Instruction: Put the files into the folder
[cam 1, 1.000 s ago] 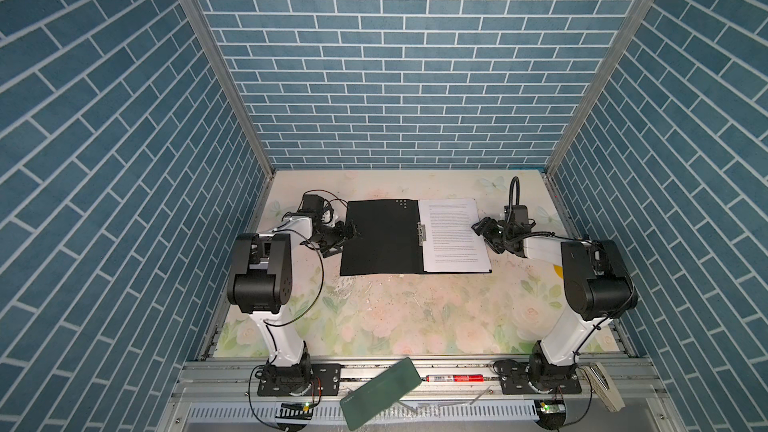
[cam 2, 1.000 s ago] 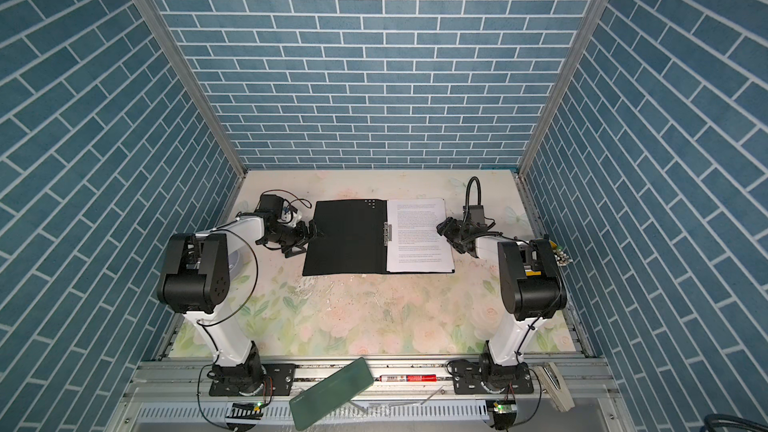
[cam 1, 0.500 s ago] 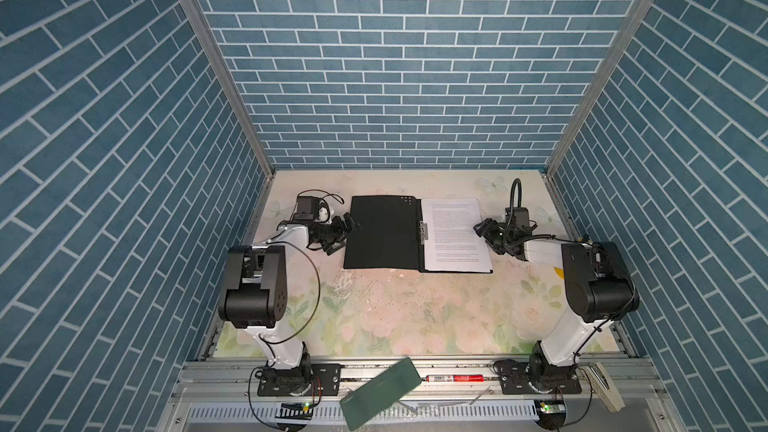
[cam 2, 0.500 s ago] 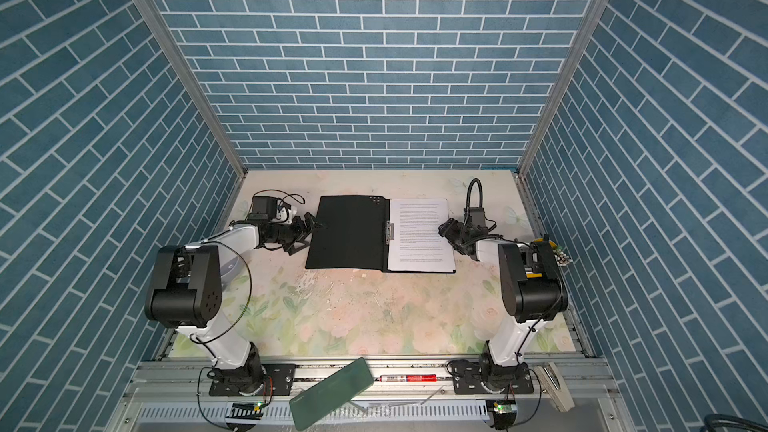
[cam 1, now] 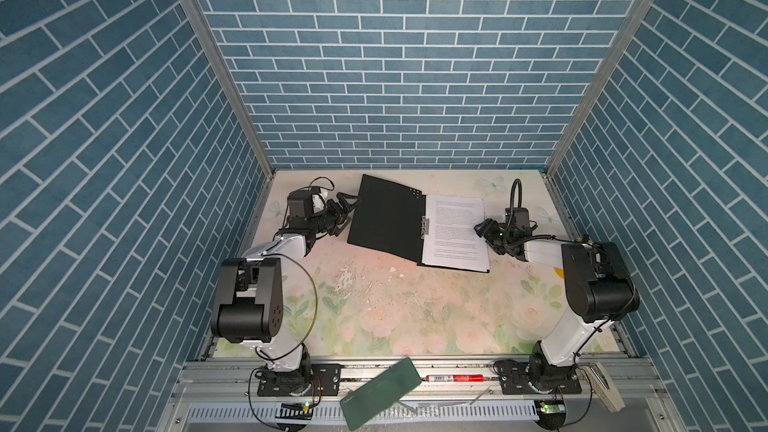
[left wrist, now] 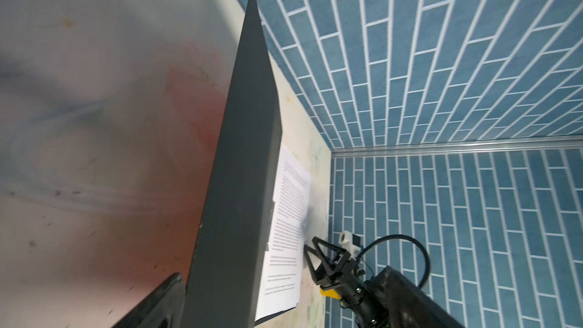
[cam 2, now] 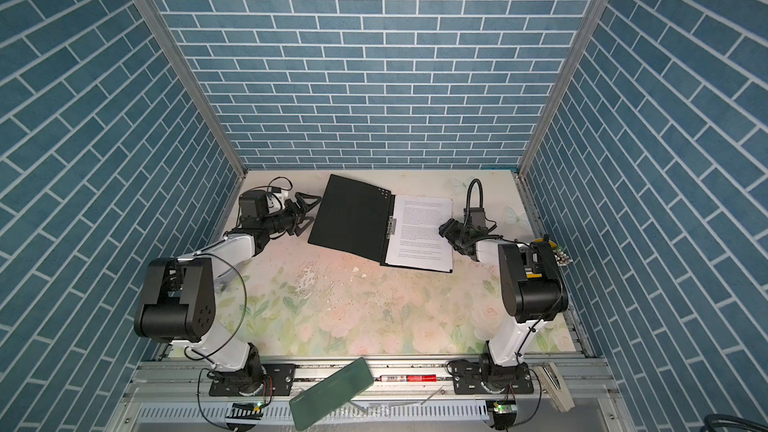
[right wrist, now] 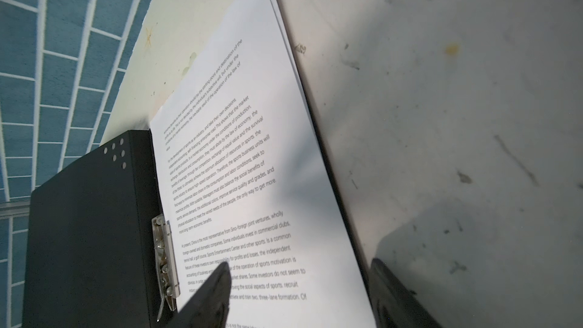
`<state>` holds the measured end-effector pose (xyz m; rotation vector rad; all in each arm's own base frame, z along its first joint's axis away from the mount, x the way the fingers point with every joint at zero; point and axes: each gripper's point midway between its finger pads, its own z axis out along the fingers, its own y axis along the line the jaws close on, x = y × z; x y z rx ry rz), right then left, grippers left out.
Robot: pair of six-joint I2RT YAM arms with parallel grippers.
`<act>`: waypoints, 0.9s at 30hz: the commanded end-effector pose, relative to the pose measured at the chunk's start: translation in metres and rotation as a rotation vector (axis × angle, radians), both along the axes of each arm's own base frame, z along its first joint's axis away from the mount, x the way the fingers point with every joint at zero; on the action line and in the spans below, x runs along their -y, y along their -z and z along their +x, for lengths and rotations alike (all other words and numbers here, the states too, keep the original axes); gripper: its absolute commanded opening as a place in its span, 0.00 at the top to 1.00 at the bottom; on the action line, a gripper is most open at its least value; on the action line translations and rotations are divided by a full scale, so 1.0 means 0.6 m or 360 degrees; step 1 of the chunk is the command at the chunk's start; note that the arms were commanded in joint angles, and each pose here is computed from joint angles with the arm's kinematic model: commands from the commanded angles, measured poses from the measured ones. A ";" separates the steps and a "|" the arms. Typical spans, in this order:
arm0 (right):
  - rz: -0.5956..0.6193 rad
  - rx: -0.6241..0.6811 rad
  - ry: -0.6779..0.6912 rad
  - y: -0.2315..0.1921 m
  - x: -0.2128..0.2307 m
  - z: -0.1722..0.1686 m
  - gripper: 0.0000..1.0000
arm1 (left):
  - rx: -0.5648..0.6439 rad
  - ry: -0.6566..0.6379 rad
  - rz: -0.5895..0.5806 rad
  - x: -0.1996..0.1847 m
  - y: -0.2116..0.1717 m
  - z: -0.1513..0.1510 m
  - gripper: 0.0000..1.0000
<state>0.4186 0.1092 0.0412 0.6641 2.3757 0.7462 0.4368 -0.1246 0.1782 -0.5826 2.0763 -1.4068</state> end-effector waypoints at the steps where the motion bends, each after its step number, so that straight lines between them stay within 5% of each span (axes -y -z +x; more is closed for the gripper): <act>1: 0.0024 -0.0302 -0.0085 0.068 -0.020 -0.072 0.31 | 0.0143 0.0110 -0.0177 0.042 -0.077 -0.011 0.00; 13: 0.0017 -0.0307 -0.0100 0.067 -0.023 -0.073 0.32 | 0.0354 0.0202 -0.0146 0.108 -0.168 -0.020 0.00; 27: 0.0023 -0.0286 -0.0149 0.057 -0.029 -0.073 0.31 | 0.0517 0.0555 -0.0157 0.275 -0.212 -0.068 0.00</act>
